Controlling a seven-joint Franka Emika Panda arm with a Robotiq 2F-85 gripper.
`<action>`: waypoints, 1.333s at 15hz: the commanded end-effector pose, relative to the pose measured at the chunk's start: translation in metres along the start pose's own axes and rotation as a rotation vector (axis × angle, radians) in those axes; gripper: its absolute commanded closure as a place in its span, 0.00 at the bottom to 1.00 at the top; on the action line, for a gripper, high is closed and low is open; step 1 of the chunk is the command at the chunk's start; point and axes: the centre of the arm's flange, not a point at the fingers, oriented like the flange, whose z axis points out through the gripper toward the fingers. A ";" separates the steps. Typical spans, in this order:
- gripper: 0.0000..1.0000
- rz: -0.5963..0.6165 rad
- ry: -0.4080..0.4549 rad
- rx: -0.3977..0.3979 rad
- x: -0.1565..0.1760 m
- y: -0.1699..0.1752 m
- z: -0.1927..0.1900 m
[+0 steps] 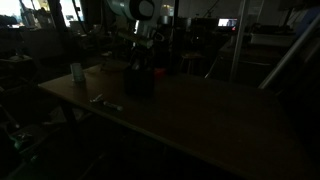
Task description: Pick up the white towel and place it inside the black basket
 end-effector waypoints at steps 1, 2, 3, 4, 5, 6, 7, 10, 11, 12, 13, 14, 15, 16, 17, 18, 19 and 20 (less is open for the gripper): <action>0.16 -0.025 0.069 -0.037 -0.016 -0.012 -0.055; 0.09 -0.032 0.087 -0.048 -0.018 -0.016 -0.065; 0.02 -0.043 0.103 -0.058 -0.020 -0.022 -0.075; 0.00 -0.053 0.115 -0.068 -0.021 -0.026 -0.083; 0.00 -0.065 0.125 -0.077 -0.022 -0.032 -0.089; 0.00 -0.077 0.131 -0.083 -0.022 -0.038 -0.092; 0.00 -0.090 0.134 -0.086 -0.023 -0.044 -0.095; 0.00 -0.133 0.152 -0.087 -0.020 -0.062 -0.094; 0.00 -0.155 0.150 -0.115 -0.017 -0.068 -0.093; 0.00 -0.182 0.150 -0.130 -0.014 -0.074 -0.093; 0.00 -0.211 0.150 -0.162 -0.011 -0.081 -0.094; 0.00 -0.236 0.150 -0.191 -0.007 -0.086 -0.093; 0.00 -0.261 0.149 -0.221 -0.003 -0.091 -0.093; 0.00 -0.291 0.149 -0.259 0.003 -0.096 -0.092; 0.00 -0.318 0.152 -0.292 0.008 -0.101 -0.092; 0.00 -0.342 0.155 -0.314 0.013 -0.106 -0.092; 0.00 -0.360 0.159 -0.330 0.018 -0.110 -0.091; 0.00 -0.373 0.160 -0.345 0.023 -0.112 -0.088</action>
